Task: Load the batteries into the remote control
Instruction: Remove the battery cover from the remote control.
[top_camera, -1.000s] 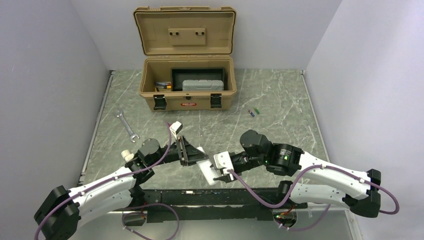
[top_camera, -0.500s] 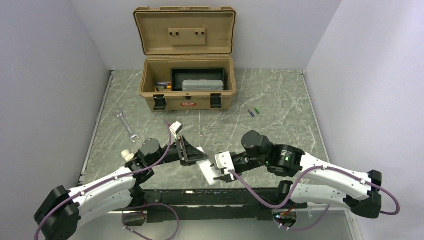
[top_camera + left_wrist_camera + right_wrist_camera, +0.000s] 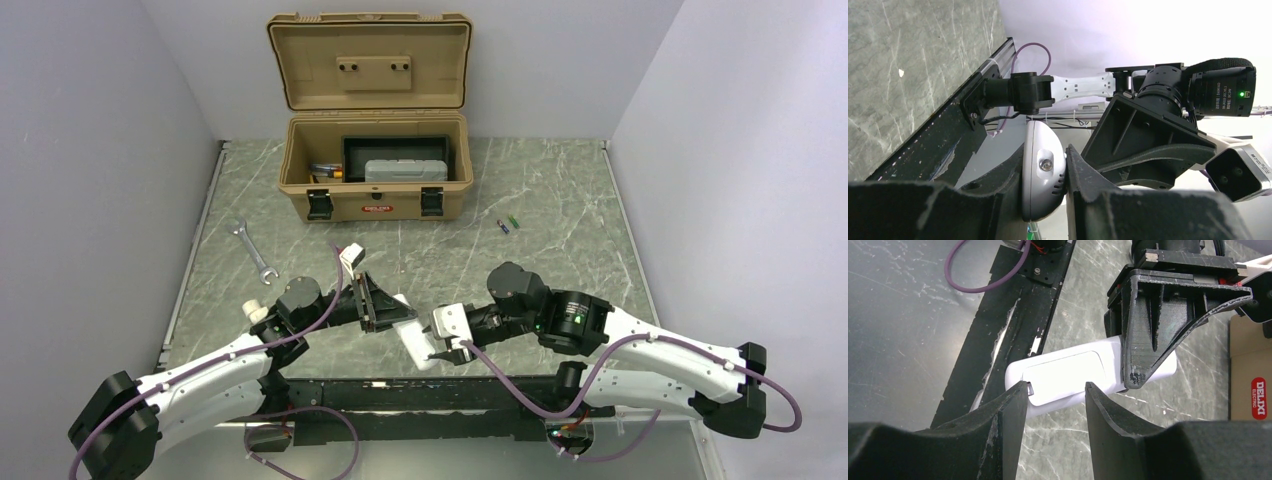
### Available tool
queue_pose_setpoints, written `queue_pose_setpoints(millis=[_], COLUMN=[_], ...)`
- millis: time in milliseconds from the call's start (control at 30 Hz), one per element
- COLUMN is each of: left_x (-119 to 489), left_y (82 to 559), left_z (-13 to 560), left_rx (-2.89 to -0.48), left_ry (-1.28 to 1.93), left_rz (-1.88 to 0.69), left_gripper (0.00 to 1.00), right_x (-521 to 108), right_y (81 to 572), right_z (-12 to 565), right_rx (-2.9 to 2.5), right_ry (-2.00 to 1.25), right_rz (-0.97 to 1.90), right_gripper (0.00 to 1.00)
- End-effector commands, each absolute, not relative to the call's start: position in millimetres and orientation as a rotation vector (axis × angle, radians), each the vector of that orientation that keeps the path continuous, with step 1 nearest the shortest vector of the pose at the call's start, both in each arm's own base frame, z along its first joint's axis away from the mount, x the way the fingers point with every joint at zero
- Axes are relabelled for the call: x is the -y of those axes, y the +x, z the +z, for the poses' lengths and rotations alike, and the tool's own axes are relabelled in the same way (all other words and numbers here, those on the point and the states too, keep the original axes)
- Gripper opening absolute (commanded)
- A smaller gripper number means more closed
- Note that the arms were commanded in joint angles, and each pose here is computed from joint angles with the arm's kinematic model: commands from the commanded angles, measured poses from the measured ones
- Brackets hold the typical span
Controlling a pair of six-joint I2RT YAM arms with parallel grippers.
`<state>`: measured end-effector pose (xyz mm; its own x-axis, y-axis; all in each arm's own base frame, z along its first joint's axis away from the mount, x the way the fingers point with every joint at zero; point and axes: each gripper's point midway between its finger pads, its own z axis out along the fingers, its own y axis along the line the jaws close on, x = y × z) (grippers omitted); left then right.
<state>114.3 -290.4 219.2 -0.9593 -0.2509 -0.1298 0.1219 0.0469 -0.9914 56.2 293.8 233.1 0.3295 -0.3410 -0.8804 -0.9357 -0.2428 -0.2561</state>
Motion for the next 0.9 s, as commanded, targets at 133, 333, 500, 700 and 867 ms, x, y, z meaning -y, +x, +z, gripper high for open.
queue_pose_setpoints(millis=[133,333,500,700,867], left_x=[292.5,292.6,291.8,291.2,291.0], left_y=[109.3,109.5,109.0,108.4,108.3], left_z=[235.6,236.1,236.1,232.4,232.7], left_rx=[-2.004,-1.999,-2.000,-1.996,-1.995], left_ry=[-0.046,-0.045,-0.041,-0.053,-0.051], left_rz=[-2.033,-2.036,-2.031,-2.042,-2.041], left_gripper=[0.00,0.00,0.00,0.00,0.00], right_x=[-297.3,-299.0,-299.0,-295.7,-293.1], right_y=[68.8,70.8,70.0,70.1,69.5], right_z=[252.8,257.3,254.4,254.3,252.6], right_rx=[-1.091,-1.073,-1.075,-1.082,-1.092], right_ry=[-1.682,-1.687,-1.710,-1.698,-1.697], right_rz=[0.843,0.828,0.827,0.822,0.821], right_gripper=[0.47,0.47,0.46,0.46,0.46])
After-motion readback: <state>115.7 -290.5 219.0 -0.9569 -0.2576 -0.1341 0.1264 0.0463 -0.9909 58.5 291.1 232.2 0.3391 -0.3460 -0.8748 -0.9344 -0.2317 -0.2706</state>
